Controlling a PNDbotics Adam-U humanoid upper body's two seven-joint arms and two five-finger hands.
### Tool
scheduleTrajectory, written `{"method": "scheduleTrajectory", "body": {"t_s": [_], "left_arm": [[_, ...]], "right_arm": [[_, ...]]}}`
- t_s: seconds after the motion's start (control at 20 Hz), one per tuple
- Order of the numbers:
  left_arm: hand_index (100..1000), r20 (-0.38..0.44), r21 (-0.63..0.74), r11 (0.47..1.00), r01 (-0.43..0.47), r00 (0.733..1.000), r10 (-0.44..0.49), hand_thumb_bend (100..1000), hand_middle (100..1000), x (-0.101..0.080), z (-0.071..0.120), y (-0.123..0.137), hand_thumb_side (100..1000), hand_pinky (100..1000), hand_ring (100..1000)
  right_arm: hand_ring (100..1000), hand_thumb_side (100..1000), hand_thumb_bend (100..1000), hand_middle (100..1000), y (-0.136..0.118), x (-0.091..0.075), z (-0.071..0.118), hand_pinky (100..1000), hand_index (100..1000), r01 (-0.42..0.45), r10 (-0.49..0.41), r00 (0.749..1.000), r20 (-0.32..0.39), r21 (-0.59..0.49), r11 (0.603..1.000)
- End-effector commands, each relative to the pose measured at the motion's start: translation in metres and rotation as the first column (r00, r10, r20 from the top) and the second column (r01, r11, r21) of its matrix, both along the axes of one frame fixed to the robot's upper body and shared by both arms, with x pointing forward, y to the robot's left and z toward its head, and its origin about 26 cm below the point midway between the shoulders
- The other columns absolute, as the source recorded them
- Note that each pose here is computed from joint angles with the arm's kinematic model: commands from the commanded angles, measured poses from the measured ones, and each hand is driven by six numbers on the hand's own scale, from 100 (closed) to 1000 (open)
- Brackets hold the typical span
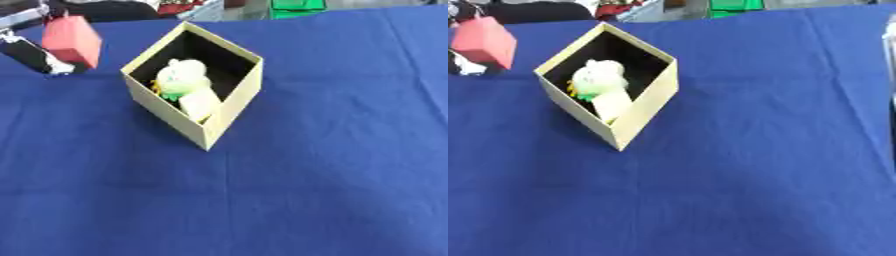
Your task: Pick up objects on the table and place them in the box.
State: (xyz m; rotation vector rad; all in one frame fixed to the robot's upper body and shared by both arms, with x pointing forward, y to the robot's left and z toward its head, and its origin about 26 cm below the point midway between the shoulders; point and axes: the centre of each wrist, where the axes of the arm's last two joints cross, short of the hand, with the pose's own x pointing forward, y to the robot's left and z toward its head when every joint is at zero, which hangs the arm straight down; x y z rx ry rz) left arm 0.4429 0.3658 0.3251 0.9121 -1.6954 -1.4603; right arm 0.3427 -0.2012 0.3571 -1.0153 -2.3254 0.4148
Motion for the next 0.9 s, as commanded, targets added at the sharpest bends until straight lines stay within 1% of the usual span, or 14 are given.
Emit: {"method": "scheduleTrajectory", "body": {"t_s": [0.05,0.25,0.5,0.7,0.8,0.9], "left_arm": [[620,0.061,-0.038,0.998,0.051,0.997,-0.048,100,516,-0.003,0.022,-0.021,346,659,669],[619,0.095,-0.106,0.988,0.109,0.99,-0.099,100,519,0.002,0.024,-0.051,383,655,664],[625,0.114,-0.165,0.971,0.173,0.981,-0.156,100,528,0.008,0.018,-0.082,431,653,665],[633,0.105,-0.177,0.964,0.197,0.978,-0.18,100,538,0.013,0.01,-0.097,444,653,671],[642,0.098,-0.176,0.965,0.193,0.979,-0.178,100,548,0.015,0.005,-0.102,471,654,676],[657,0.095,-0.174,0.967,0.186,0.981,-0.171,100,564,0.018,-0.001,-0.104,522,659,684]], "right_arm": [[918,877,100,831,0.001,-0.006,0.007,894,977,-0.001,0.002,0.999,0.037,-0.01,1.0],[917,876,100,831,0.002,-0.007,0.006,894,977,-0.006,0.007,0.999,0.039,-0.008,1.0],[917,875,100,830,0.004,-0.009,0.005,894,978,-0.015,0.015,0.999,0.042,-0.004,1.0],[917,876,100,830,0.005,-0.01,0.005,894,978,-0.02,0.02,0.999,0.043,-0.001,1.0],[917,877,100,830,0.006,-0.01,0.005,894,978,-0.024,0.024,0.999,0.043,-0.002,1.0],[918,876,100,830,0.006,-0.01,0.005,894,978,-0.026,0.026,0.999,0.042,-0.004,1.0]]}}
